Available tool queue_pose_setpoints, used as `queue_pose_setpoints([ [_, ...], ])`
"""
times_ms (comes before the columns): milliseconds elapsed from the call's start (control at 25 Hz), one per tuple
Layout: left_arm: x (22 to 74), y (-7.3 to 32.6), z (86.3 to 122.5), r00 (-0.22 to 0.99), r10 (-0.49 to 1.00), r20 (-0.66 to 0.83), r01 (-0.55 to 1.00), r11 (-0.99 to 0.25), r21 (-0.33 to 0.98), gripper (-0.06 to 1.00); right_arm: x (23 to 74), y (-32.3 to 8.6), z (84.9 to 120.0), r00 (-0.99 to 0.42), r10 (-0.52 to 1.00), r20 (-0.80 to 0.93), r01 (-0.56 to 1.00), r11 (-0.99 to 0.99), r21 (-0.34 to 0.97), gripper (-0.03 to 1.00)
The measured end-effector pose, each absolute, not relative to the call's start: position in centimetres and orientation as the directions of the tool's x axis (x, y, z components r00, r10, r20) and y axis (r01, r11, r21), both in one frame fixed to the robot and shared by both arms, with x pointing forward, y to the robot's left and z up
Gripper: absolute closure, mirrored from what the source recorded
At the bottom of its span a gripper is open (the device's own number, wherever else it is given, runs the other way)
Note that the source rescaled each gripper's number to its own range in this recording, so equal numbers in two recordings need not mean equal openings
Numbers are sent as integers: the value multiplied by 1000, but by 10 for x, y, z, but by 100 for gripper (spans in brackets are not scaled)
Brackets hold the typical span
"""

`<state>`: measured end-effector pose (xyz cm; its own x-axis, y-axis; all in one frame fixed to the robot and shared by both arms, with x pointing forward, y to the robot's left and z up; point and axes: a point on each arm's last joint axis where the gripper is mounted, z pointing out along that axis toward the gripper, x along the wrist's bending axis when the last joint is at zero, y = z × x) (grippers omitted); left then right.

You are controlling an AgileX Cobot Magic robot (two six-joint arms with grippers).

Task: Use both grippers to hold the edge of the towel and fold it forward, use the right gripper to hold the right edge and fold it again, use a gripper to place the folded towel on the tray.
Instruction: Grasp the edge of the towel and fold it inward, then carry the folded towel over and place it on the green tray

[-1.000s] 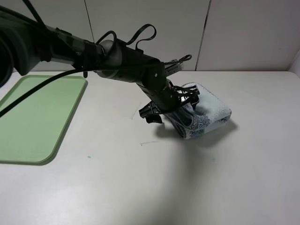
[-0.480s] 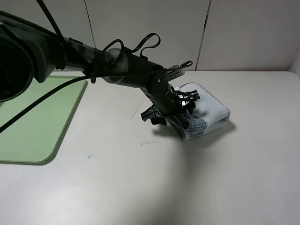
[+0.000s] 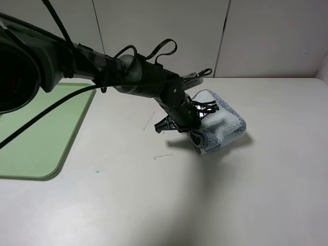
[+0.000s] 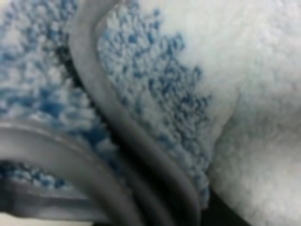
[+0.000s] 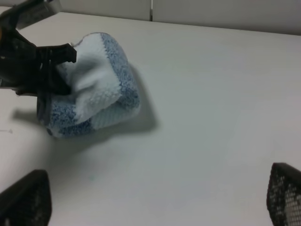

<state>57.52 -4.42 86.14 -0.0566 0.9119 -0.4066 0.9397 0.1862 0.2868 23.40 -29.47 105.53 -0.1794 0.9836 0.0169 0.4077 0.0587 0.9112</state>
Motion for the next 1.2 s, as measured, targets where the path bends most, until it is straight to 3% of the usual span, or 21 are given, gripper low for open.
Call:
queue_pose_setpoints([
  [320, 575, -42, 867, -19, 924, -382, 942, 145, 303, 84, 234, -295, 1055, -179, 984, 17, 408, 59, 911, -3],
  [600, 572, -25, 895, 118, 962, -245, 954, -42, 296, 84, 234, -295, 1055, -179, 984, 17, 408, 59, 911, -3],
  [1200, 576, 21, 956, 341, 940, -18, 905, -323, 276, 84, 234, -295, 1055, -179, 984, 17, 408, 59, 911, -3],
])
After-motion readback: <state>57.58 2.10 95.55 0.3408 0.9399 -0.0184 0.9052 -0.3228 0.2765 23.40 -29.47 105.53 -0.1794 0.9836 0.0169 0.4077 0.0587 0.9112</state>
